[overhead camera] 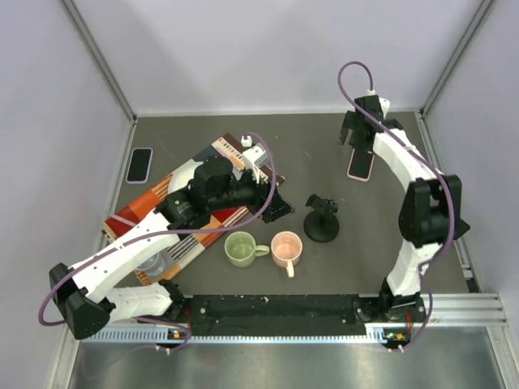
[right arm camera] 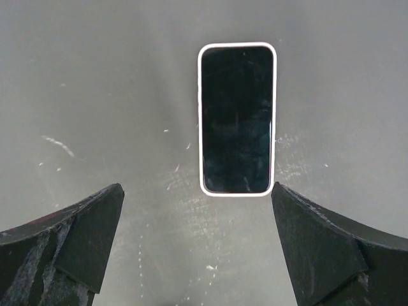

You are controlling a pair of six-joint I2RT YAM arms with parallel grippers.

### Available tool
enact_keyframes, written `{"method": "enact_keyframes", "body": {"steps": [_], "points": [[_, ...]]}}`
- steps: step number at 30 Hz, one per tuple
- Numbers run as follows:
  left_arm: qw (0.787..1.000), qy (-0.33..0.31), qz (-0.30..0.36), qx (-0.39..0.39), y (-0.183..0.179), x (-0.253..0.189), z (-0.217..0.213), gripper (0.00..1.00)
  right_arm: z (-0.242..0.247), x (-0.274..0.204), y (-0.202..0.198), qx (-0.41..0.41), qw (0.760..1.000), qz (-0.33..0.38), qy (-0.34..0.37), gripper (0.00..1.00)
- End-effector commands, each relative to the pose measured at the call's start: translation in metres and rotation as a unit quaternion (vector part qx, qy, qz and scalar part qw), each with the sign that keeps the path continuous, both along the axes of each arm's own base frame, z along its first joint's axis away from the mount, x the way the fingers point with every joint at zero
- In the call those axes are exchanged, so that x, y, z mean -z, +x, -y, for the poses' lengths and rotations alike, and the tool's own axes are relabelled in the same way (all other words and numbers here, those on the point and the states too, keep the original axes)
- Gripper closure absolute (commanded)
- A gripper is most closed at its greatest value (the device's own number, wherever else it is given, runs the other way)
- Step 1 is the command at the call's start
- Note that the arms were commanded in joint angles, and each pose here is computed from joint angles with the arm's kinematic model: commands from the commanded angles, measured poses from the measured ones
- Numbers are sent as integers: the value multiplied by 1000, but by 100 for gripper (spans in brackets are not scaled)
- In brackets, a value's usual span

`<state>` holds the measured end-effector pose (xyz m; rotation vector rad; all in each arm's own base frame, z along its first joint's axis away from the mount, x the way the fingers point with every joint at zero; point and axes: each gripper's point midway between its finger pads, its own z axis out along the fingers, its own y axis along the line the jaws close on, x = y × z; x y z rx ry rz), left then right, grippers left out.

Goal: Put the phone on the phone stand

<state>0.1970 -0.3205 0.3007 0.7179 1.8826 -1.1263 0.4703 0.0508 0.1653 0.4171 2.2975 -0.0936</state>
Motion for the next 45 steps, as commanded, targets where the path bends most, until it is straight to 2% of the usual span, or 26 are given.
{"method": "enact_keyframes", "body": {"steps": [1,12,20,26,36,41,45], "points": [[999,-13,-23,18,-12,5,0,25,12,23,16,26,997,-45,49,1],[998,-12,-47,26,-19,17,0,25,29,97,26,20,989,-136,49,1],[997,-31,-65,31,-22,15,5,25,26,125,28,34,984,-163,59,2],[998,-27,-52,25,-21,14,1,25,24,135,27,40,982,-173,65,2],[997,-43,-61,33,-24,3,4,26,17,148,29,48,964,-202,168,1],[998,-30,-49,21,-18,8,2,25,25,146,35,37,966,-211,146,1],[997,-35,-62,30,-18,5,9,26,40,152,30,66,965,-232,107,1]]}}
